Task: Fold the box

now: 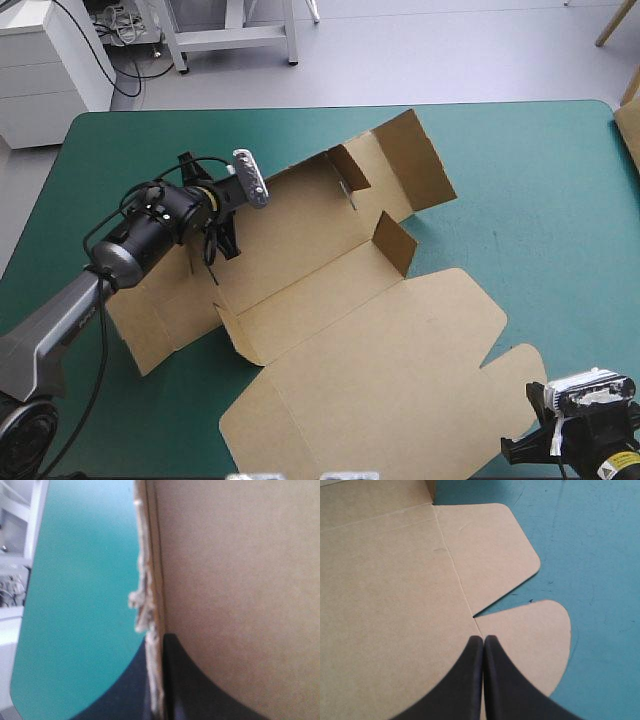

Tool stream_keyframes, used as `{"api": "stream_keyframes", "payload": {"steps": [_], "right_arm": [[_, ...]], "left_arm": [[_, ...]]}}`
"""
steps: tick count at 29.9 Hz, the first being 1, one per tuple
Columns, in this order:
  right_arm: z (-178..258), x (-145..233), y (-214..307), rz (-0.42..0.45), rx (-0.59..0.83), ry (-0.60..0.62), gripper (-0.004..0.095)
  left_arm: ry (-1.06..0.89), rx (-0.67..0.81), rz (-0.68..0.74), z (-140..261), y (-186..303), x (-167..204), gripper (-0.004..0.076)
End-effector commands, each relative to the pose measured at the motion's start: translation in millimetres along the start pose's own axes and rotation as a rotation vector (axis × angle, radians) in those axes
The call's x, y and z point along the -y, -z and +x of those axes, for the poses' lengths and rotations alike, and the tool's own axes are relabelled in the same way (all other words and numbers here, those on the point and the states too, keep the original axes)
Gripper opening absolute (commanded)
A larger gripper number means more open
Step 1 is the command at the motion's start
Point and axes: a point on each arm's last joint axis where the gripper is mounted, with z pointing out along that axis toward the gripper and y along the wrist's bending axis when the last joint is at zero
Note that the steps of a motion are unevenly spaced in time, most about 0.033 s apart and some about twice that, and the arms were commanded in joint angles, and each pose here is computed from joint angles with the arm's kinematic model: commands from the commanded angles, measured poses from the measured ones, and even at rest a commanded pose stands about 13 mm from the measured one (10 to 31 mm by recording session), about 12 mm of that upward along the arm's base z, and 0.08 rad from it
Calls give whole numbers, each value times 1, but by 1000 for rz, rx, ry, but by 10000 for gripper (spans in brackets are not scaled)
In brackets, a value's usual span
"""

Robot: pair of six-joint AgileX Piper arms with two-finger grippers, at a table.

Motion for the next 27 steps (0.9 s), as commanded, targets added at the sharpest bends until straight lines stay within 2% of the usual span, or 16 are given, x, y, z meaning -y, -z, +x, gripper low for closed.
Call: {"api": "stream_keyframes", "payload": {"steps": [1, 10, 15, 20, 27], "right_arm": [[-11, 1, 3, 10, 70, 1, -21], [-11, 1, 3, 10, 70, 1, -21], [-11, 1, 3, 10, 70, 1, -21], [-11, 1, 3, 10, 70, 1, -22], [-11, 1, 3, 10, 70, 1, -21]], "left_arm": [[-82, 166, -111, -34, 24, -1, -8], [-329, 346, -211, -89, 45, 36, -8], [-369, 443, -221, -106, 55, 50, -8], [-397, 469, -221, -114, 60, 60, -8], [-366, 412, -335, -123, 53, 65, -8]]}}
